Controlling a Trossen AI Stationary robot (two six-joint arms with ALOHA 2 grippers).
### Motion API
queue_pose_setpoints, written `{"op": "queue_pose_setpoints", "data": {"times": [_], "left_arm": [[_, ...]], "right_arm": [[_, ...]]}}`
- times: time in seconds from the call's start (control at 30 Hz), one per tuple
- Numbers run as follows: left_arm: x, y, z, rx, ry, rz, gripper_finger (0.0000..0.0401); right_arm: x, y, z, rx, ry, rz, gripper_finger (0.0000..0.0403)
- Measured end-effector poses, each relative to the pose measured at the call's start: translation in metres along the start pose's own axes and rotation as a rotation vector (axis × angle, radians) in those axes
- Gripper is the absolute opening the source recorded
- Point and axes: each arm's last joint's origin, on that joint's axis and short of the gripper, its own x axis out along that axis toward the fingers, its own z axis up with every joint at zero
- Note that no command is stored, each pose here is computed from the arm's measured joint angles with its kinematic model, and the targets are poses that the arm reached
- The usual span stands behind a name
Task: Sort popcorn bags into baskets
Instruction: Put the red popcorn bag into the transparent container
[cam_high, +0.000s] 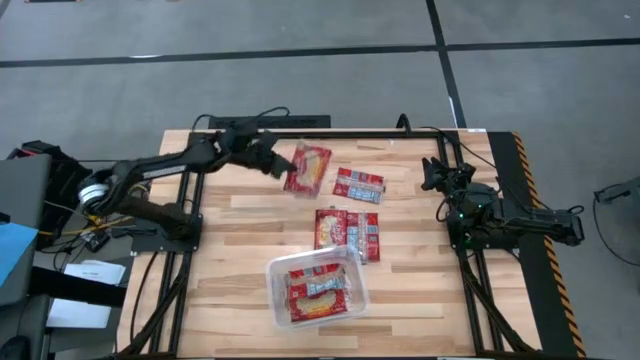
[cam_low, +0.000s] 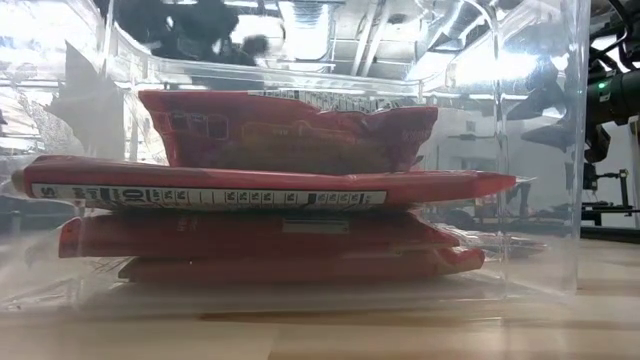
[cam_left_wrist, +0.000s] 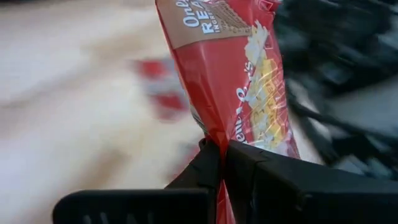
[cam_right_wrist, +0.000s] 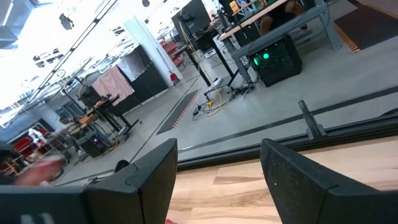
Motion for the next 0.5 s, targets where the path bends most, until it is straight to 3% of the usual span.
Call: {"op": "queue_pose_setpoints", "data": {"times": [0.1,0.23,0.33,0.5], "left_arm": [[-0.018,-0.036,-0.011,0.083,0.024,-0.158,0.0],[-0.036,-0.076,-0.03,0.162,0.044,-0.27,0.0],[-0.044,-0.101,-0.042,0.196,0.097,-0.274,0.0],[-0.042,-0.125,-0.062,0.268,0.241,-0.169,0.0]], "right_arm": [[0.0,0.0,0.0,-0.002,0.0,0.0,0.0255],[0.0,0.0,0.0,-0.002,0.0,0.0,0.0255],[0.0,0.0,0.0,-0.002,0.0,0.0,0.0255],[0.0,0.0,0.0,-0.002,0.0,0.0,0.0255]]}}
